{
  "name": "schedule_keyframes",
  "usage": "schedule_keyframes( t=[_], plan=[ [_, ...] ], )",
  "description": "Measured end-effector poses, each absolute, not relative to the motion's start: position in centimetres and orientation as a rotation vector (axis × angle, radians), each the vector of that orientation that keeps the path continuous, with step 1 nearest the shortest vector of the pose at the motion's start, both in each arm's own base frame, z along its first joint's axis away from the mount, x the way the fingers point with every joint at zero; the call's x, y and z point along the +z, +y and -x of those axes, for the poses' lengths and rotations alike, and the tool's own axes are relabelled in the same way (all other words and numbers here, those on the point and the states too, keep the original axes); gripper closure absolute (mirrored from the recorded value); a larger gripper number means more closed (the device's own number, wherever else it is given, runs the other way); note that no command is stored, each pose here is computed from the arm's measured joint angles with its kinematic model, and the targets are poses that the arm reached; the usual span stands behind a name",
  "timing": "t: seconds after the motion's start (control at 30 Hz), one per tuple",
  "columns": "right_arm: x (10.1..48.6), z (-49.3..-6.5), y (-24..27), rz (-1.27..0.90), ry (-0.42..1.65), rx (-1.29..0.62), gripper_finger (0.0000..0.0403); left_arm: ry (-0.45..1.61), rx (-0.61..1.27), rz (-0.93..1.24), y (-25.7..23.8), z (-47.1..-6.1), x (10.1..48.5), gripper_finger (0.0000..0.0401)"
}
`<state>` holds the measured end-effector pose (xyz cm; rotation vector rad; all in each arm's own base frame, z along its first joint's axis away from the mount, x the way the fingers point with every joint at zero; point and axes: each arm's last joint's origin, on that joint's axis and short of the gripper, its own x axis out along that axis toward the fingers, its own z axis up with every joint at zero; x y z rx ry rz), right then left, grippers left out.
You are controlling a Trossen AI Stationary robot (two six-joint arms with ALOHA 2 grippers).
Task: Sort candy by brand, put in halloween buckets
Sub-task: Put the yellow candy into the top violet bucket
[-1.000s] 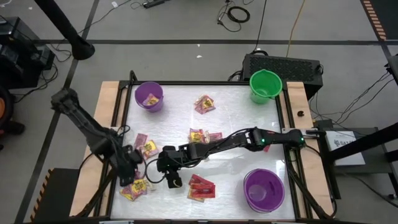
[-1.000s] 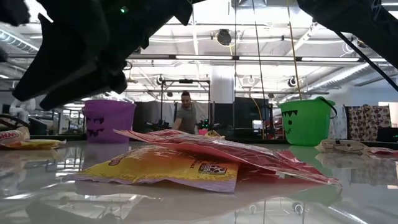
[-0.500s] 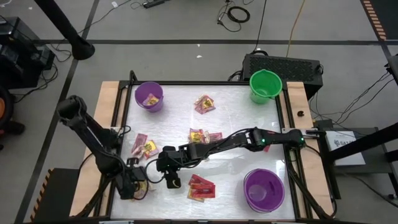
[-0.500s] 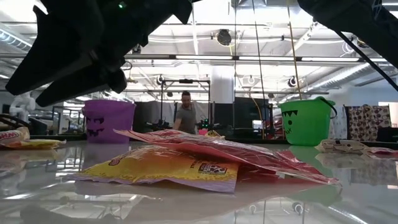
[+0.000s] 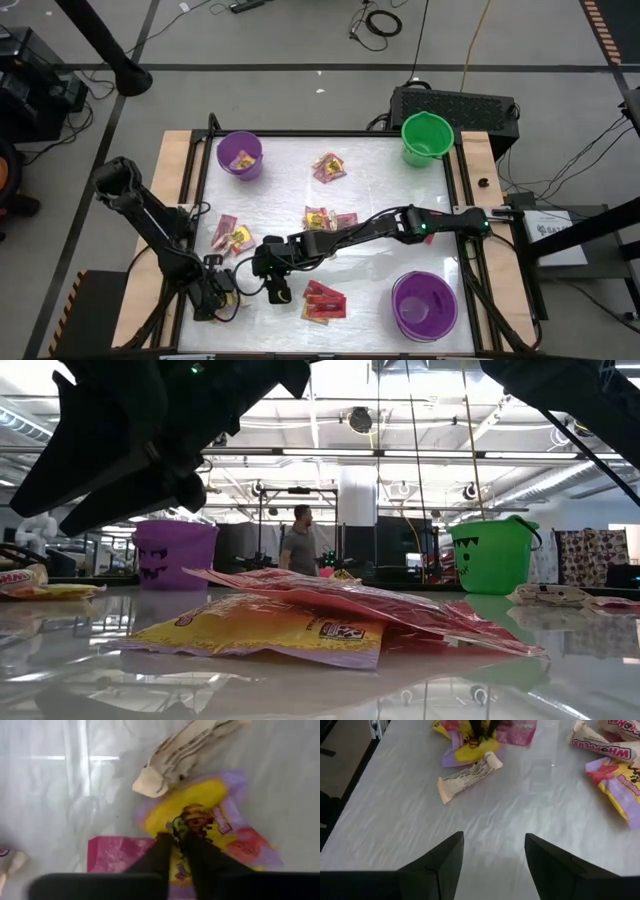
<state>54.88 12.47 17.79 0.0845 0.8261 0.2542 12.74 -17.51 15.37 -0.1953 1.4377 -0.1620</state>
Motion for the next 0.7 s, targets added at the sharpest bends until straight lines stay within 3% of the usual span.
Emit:
schedule_keyframes(
  t=[0.07,0.4,0.7],
  plan=[
    [17.8,-54.9,12.3,-0.079,0.821,0.255,0.0200,1.421,-0.182,0.201,-17.4,-12.7,16.1,0.0390],
    [18.7,-55.9,11.8,0.016,0.684,0.294,0.0200,1.272,-0.216,0.271,-14.8,-11.0,20.8,0.0398],
    [19.5,-56.5,11.6,0.120,0.559,0.324,0.0200,1.049,0.064,0.339,-12.1,-11.6,22.1,0.0398]
  ],
)
